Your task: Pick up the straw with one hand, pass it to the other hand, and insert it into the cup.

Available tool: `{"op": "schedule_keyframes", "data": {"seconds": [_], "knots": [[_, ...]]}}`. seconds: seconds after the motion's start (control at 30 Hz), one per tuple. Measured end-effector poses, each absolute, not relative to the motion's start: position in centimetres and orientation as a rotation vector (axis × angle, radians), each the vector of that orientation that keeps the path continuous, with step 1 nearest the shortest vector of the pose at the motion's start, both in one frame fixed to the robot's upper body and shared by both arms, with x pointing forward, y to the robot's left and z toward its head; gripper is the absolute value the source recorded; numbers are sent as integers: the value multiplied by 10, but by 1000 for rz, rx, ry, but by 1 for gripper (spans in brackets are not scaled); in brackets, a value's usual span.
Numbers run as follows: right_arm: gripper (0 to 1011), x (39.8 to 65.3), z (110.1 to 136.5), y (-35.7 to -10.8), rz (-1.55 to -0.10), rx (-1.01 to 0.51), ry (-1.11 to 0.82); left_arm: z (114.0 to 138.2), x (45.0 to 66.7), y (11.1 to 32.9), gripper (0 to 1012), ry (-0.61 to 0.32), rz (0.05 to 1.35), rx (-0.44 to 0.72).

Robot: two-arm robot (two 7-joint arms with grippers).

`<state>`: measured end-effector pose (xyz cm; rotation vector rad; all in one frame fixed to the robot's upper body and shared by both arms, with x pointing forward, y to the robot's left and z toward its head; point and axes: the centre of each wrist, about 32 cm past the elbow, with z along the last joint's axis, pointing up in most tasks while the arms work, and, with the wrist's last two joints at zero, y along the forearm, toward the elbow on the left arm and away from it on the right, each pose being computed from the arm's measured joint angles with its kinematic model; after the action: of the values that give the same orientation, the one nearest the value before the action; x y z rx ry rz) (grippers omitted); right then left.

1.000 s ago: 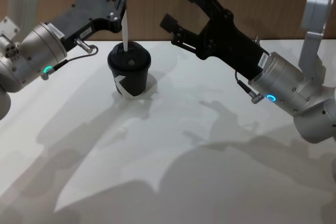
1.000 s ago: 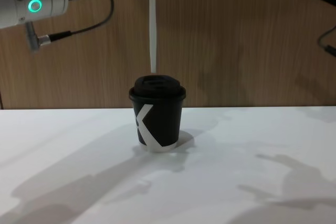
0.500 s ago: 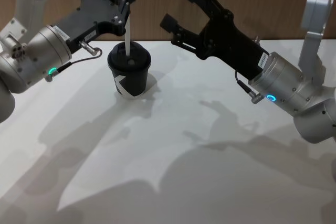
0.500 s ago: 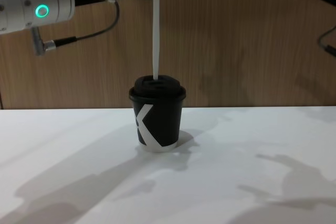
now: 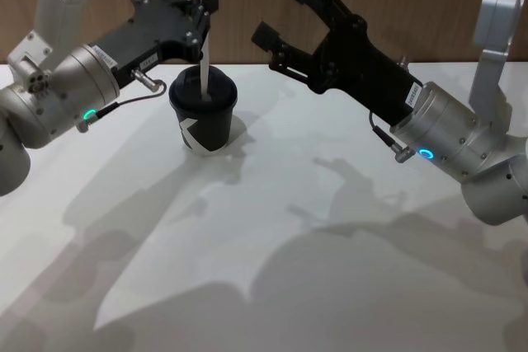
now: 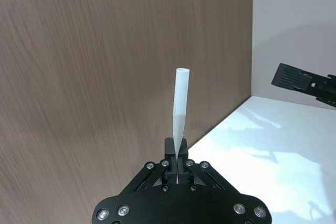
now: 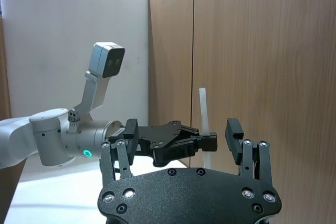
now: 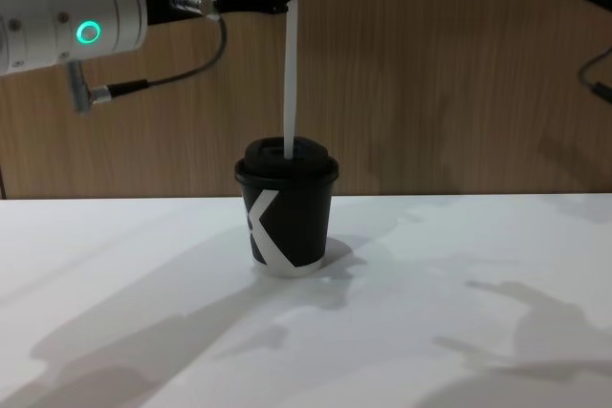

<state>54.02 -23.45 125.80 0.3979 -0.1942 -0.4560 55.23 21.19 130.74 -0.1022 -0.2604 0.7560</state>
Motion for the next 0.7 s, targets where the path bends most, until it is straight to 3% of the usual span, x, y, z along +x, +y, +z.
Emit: {"op": "schedule_keyframes", "data": {"seconds": [0.7], "knots": [[1001, 540, 1258, -234, -456, 398, -194, 1296, 562, 210, 10, -209, 765, -100]]}}
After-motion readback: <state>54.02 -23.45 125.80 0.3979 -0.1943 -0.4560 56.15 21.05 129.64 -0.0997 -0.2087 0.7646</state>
